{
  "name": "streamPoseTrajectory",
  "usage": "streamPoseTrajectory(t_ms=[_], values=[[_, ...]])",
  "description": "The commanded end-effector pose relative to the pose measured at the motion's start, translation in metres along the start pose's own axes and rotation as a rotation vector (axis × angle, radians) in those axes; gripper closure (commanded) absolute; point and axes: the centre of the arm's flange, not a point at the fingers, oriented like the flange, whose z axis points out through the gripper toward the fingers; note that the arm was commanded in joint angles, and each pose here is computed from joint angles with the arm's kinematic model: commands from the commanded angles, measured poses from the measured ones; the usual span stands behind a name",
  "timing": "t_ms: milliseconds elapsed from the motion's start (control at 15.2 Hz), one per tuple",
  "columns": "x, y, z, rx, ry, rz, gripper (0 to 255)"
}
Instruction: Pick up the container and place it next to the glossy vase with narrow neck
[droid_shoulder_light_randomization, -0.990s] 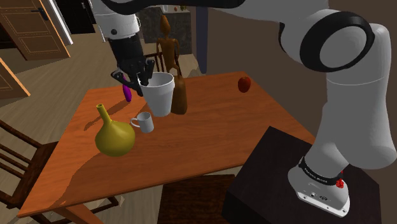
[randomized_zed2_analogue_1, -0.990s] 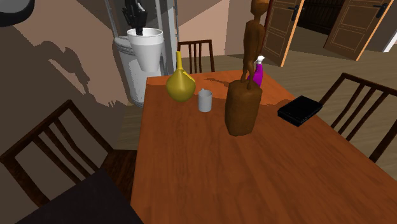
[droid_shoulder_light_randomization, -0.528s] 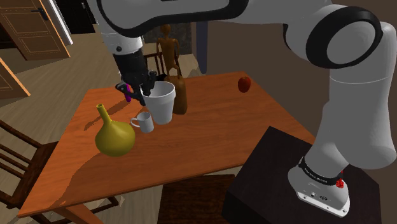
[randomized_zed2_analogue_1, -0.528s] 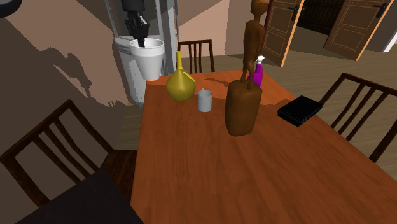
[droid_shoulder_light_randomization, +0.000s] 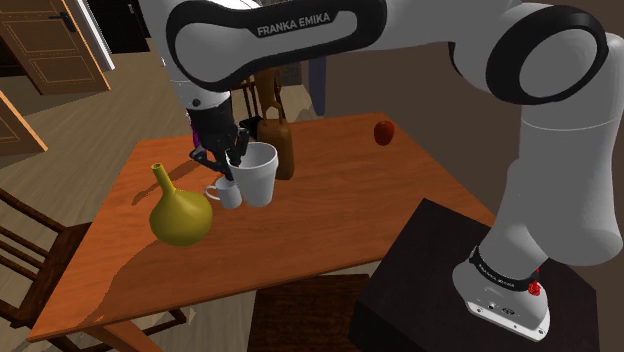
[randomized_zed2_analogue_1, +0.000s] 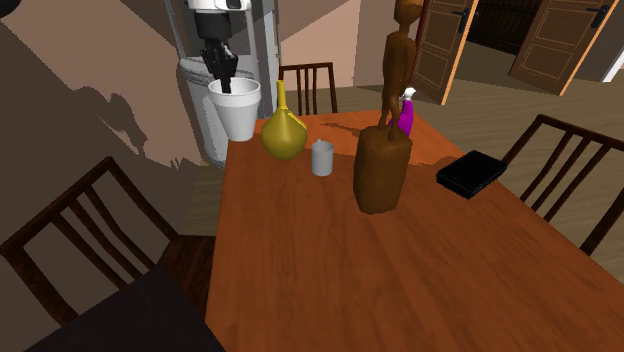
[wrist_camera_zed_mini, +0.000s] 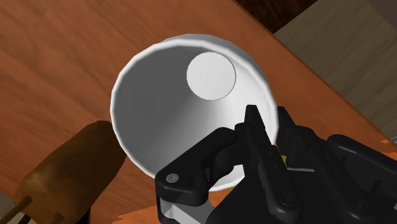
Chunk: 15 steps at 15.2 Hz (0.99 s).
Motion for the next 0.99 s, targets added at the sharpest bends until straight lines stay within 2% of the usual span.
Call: streamPoseTrajectory(t_ms=[0,924], values=[[0.001,-0.001,0.012,0.0,0.001,0.0,255],[0.006,-0.004,0.085,0.0,0.001,0.0,255]])
